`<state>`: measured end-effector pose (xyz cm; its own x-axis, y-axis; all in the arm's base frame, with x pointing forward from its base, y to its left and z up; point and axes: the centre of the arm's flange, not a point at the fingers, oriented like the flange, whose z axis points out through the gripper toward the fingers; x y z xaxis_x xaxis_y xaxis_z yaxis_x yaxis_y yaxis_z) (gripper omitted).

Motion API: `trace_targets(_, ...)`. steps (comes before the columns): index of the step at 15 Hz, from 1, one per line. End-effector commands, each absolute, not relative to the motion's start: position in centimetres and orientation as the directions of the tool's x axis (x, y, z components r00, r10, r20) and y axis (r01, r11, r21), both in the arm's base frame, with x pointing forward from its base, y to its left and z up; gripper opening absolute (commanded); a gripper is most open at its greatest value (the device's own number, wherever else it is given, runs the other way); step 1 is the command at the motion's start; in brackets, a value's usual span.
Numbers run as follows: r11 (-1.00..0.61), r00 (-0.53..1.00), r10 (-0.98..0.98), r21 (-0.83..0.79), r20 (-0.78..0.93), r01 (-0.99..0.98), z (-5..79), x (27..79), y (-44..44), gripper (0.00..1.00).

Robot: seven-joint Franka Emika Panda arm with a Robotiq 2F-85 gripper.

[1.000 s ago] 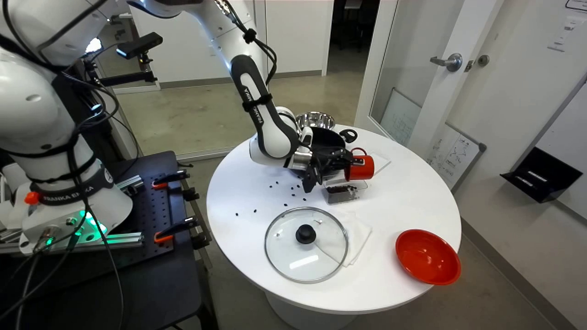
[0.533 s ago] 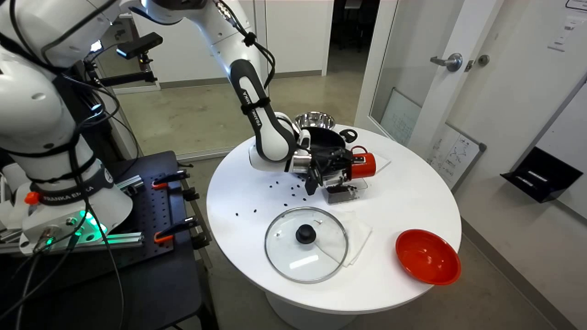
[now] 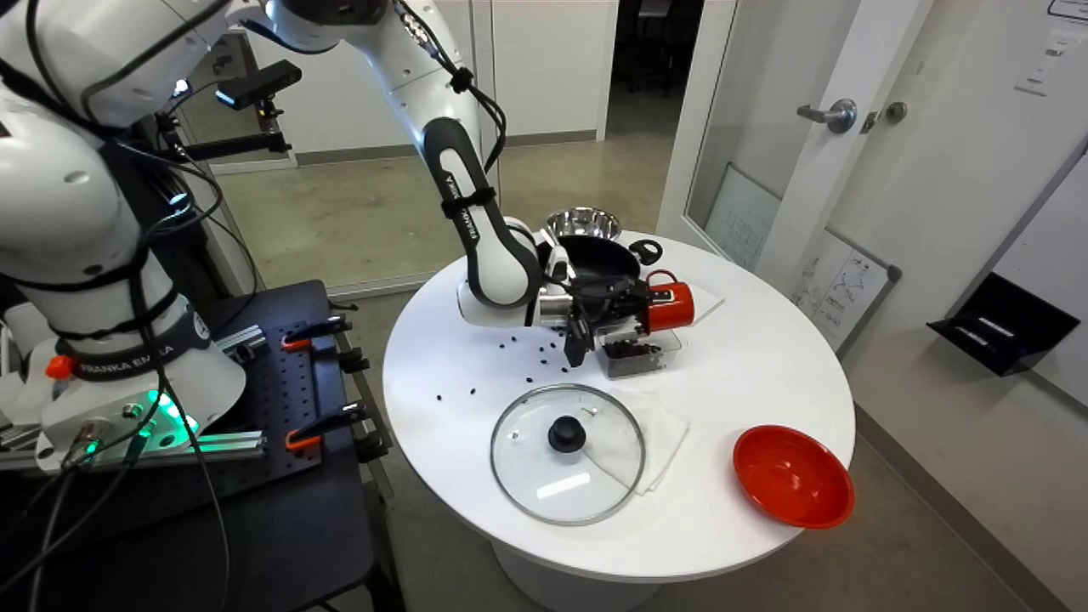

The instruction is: Pour the contents in the red cup into the clear bowl

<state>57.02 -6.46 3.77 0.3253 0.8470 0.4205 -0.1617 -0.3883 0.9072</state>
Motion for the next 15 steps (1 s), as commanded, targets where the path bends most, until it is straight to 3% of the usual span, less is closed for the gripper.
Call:
trace_targets(1,-0.382,0.278,0.863,0.904,0.423,-0.190,3.9,56.3,-6.6,0.02)
trace_targets(15,-0.323,0.181,0.909,0.909,0.375,-0.264,3.5,54.6,-5.4,0.02)
